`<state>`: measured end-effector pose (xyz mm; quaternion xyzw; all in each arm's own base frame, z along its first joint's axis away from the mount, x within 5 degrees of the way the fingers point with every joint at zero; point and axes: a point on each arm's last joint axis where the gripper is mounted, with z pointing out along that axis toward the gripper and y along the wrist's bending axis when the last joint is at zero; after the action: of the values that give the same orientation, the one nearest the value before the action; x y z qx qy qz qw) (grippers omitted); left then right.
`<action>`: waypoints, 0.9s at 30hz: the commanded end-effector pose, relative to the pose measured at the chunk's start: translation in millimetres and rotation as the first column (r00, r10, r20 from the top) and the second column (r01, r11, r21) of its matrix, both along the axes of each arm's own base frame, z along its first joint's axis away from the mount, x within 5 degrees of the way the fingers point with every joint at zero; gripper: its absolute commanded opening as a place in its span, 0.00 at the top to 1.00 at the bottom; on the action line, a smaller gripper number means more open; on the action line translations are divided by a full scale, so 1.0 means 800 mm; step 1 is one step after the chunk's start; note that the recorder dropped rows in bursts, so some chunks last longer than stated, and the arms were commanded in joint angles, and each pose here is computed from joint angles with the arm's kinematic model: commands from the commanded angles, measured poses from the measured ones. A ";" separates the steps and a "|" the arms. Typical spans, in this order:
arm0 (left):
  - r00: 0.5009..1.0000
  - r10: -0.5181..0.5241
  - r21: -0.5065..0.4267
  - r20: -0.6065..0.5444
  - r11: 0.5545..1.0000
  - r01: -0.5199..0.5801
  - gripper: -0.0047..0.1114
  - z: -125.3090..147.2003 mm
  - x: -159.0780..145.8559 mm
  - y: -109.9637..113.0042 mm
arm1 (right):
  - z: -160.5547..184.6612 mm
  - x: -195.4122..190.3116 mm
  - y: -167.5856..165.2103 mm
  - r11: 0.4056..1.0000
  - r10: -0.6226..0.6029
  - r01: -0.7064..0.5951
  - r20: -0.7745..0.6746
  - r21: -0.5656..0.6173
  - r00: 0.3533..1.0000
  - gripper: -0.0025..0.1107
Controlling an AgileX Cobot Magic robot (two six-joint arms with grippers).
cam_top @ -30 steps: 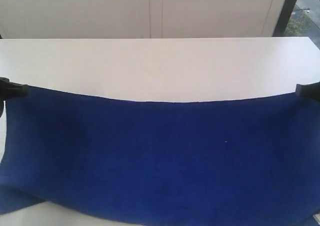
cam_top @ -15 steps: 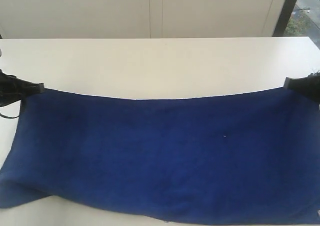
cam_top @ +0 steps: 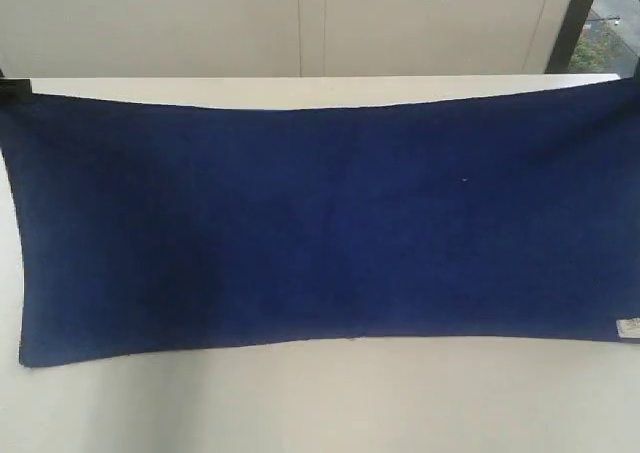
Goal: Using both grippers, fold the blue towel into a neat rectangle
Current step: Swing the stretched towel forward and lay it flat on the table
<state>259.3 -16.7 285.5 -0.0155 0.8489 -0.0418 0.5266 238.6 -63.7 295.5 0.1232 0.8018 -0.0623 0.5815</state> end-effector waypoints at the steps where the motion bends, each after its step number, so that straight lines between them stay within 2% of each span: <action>1: 1.000 0.021 0.002 -0.014 1.000 -0.020 0.96 0.039 -0.055 0.006 | 0.039 -0.057 0.013 1.000 -0.010 0.010 0.007 -0.020 1.000 0.98; 3: 1.000 0.026 0.004 0.015 1.000 -0.026 0.96 0.062 -0.095 0.010 | 0.059 -0.096 0.023 0.999 -0.015 0.016 0.036 -0.028 0.999 0.98; 7: 0.998 0.035 -0.004 0.046 0.999 -0.035 0.96 0.081 -0.144 0.013 | 0.075 -0.148 0.036 0.999 -0.021 0.023 0.059 -0.034 0.998 0.98; 13: 0.999 0.034 -0.035 -0.017 0.999 -0.034 0.96 0.083 -0.220 0.016 | 0.079 -0.221 0.055 0.998 -0.023 0.027 0.069 -0.060 0.997 0.98; 19: 0.992 -0.104 -0.078 -0.071 0.992 0.098 0.96 0.074 -0.284 0.004 | 0.074 -0.280 0.073 0.998 -0.017 0.026 0.144 -0.058 0.989 0.98; 23: 0.993 -0.122 -0.071 0.004 0.990 0.122 0.96 0.076 -0.300 0.003 | 0.075 -0.291 0.076 0.997 -0.015 0.028 0.190 -0.069 0.982 0.98; 27: 0.996 -0.091 -0.085 -0.001 0.992 0.090 0.96 0.054 -0.273 0.004 | 0.063 -0.270 0.070 0.997 -0.013 0.026 0.185 -0.070 0.983 0.98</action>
<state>26.5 -13.1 342.1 0.0130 0.8450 -0.1007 0.5250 10.7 -4.4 352.4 0.1186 0.7415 -0.0789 0.6556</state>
